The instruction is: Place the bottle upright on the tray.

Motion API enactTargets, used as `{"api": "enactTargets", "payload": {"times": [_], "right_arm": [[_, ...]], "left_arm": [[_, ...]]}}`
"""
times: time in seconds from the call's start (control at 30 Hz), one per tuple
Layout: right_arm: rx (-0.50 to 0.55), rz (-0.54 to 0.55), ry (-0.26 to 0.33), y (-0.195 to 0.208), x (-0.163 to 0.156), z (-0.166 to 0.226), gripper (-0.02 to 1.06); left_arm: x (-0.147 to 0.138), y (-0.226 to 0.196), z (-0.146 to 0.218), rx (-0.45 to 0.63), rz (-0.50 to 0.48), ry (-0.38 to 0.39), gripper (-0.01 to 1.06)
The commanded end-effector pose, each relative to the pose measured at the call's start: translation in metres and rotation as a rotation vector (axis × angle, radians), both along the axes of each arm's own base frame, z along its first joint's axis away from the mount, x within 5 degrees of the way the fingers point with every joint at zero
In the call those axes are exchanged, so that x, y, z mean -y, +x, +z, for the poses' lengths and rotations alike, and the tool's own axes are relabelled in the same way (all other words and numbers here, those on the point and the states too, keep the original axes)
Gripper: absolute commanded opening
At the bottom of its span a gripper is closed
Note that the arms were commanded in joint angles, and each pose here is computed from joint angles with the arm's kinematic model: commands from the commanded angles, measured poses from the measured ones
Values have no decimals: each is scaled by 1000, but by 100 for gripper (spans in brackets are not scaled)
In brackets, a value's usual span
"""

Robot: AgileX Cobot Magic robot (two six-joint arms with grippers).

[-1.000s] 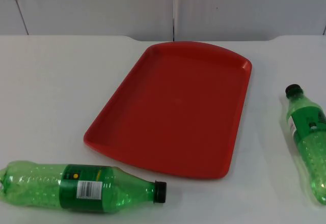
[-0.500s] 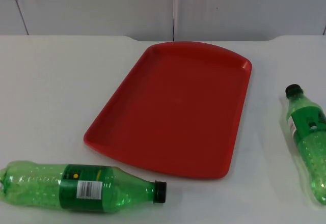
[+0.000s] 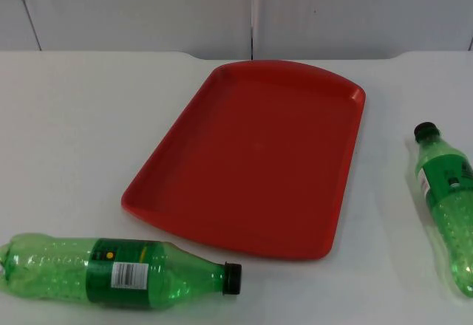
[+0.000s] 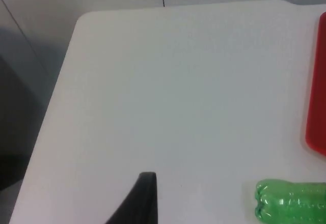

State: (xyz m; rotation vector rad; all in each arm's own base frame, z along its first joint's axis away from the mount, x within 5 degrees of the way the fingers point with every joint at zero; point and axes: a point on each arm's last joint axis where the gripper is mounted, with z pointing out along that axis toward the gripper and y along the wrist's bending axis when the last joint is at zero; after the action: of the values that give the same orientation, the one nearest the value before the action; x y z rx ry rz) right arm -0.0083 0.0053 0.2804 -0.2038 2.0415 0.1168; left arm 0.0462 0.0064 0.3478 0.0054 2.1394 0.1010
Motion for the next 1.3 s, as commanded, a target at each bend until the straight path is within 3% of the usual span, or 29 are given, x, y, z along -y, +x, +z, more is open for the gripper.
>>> {"api": "enactTargets", "payload": {"times": [0.0,0.4,0.57,0.77,0.97,1.0,1.17,1.27], "right_arm": [[8,-2,3,0,0,0,105],[8,-2,3,0,0,0,105],[8,-2,3,0,0,0,105],[8,-2,3,0,0,0,105],[8,-2,3,0,0,0,105],[8,-2,3,0,0,0,105],[8,-2,3,0,0,0,105],[8,-2,3,0,0,0,105]], "left_arm": [[0,14,3,-12,-2,-4,105],[2,69,10,-170,-112,110,105],[6,109,13,-258,-261,207,105],[10,139,9,-276,-368,263,105],[21,169,-8,-267,-631,380,105],[21,169,-8,-267,-631,380,105],[33,187,-24,-245,-840,392,105],[37,192,-29,-240,-913,393,105]]}}
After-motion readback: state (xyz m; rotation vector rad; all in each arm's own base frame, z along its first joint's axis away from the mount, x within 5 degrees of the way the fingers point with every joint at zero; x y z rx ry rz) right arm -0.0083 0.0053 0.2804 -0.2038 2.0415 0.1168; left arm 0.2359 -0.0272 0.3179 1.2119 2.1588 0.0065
